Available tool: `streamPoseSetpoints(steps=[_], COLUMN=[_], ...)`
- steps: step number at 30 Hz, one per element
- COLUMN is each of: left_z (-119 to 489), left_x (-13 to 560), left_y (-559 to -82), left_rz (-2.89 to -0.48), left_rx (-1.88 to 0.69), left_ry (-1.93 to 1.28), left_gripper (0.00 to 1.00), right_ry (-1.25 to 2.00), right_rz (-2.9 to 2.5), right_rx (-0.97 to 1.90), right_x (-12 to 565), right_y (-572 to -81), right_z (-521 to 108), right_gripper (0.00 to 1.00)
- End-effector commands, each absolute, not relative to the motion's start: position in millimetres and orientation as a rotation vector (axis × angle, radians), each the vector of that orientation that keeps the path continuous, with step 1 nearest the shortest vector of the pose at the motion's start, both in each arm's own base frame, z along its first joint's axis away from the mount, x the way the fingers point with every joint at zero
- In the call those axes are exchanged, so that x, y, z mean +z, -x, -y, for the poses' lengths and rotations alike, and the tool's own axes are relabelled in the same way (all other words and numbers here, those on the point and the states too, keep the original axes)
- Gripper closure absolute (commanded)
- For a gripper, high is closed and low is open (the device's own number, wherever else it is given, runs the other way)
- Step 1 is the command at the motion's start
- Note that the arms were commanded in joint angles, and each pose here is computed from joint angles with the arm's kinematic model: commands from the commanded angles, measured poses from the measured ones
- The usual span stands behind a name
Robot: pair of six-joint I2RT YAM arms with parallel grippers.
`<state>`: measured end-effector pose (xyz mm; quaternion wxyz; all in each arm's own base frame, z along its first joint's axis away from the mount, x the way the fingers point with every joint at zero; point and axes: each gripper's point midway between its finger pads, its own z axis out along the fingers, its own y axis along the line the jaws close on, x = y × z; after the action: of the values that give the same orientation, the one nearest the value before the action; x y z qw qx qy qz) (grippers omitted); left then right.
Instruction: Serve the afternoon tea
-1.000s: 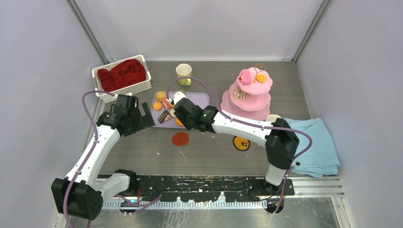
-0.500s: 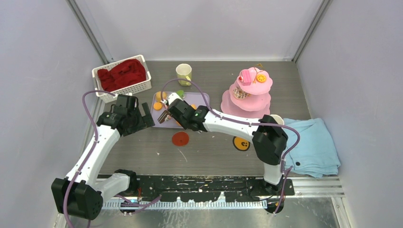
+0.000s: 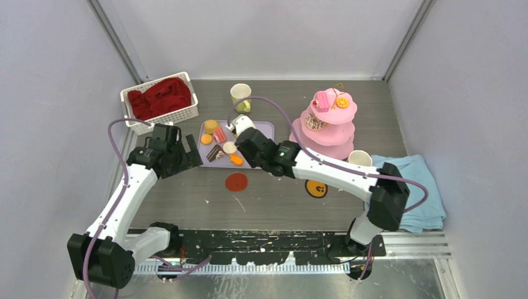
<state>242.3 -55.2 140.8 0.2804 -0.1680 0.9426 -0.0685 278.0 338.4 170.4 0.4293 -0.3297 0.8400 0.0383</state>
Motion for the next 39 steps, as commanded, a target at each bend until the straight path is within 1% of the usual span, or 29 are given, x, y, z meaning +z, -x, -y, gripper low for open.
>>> streamPoseSetpoints(steps=[1,10,15,21,27,30,39], left_z=[58,60,60,62,64,65,68], left_x=[149,150,152,155,158,159,165], left_y=[-250,-249,-249,-250,-251,-252,-253], left_rz=[-2.49,-2.488,-2.48,-2.475,-2.473,-2.469,-2.459], left_rx=[-0.202,-0.224,-0.226,-0.243,-0.258,-0.263,-0.291], left_ry=[0.43,0.432,0.432,0.433,0.432,0.43,0.427], left_gripper=[0.01,0.0,0.0,0.0,0.0,0.0,0.0], right_ry=[0.657,0.63,0.601,0.476,0.356,0.281,0.161], right_rz=[-1.985,-2.01,-1.995,-1.992,-2.065,-2.089,-2.091], right_rx=[0.254,0.293,0.376,0.349,0.206,0.18,0.182], right_x=[233,230,256,282,275,274,288], right_y=[-272,-258,-240,-220,-202,-191,-172], right_z=[-335,-320,-302,-245,-181,-154,-111], right_gripper=[0.99,0.99,0.99,0.99,0.99,0.99,0.99])
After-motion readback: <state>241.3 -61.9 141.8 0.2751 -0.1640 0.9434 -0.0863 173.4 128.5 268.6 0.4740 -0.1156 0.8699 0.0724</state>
